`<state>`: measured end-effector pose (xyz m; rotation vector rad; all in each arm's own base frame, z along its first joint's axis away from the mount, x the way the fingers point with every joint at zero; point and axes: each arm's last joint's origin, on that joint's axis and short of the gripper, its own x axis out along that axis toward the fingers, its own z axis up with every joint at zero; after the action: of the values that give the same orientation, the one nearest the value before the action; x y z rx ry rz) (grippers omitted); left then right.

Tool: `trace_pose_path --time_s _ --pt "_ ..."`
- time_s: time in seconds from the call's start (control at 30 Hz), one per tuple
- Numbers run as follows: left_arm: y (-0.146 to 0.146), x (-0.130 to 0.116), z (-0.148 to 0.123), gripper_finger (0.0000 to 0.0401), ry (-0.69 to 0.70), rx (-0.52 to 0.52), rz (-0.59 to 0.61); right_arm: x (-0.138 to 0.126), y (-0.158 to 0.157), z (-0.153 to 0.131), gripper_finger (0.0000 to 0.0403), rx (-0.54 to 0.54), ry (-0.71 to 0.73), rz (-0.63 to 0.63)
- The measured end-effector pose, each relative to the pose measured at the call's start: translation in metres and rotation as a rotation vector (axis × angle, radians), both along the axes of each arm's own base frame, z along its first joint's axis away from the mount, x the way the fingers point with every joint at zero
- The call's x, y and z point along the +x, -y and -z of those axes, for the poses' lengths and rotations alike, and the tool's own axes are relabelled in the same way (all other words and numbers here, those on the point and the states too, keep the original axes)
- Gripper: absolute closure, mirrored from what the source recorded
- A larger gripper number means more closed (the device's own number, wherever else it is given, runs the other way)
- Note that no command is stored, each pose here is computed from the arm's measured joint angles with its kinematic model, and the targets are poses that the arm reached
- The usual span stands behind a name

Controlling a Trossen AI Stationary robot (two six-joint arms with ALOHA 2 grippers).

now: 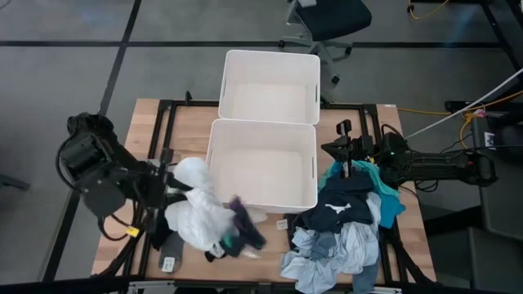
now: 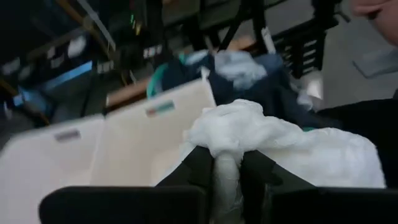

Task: Sort clothes
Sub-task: Put the white gown into the top white bin

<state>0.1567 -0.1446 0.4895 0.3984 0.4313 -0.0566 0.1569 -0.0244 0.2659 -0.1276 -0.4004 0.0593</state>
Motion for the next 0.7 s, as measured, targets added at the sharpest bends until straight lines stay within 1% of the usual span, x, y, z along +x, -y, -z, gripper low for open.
trace_pose_path --time_s 0.07,0.23,0.3,0.47,0.53,0.7 --pt "0.000 0.001 -0.003 0.0368 0.042 0.042 -0.011 0.000 0.000 0.000 0.0386 0.000 0.000 0.000" --pt "-0.003 0.004 -0.011 0.0366 0.150 0.185 -0.157 0.000 0.000 0.000 0.0386 0.000 0.000 0.000" --pt "-0.004 0.004 -0.017 0.0367 0.199 0.223 -0.205 0.000 0.000 0.000 0.0386 0.000 0.000 0.000" --pt "-0.010 0.002 -0.041 0.0365 0.321 0.225 -0.229 0.000 0.000 0.000 0.0386 0.000 0.000 0.000" --pt "-0.013 0.003 -0.049 0.0364 0.361 0.245 -0.239 0.000 0.000 0.000 0.0386 0.001 0.000 0.001" --pt "-0.026 0.011 -0.069 0.0366 0.453 0.311 -0.290 0.000 0.002 0.000 0.0386 0.021 0.004 0.049"
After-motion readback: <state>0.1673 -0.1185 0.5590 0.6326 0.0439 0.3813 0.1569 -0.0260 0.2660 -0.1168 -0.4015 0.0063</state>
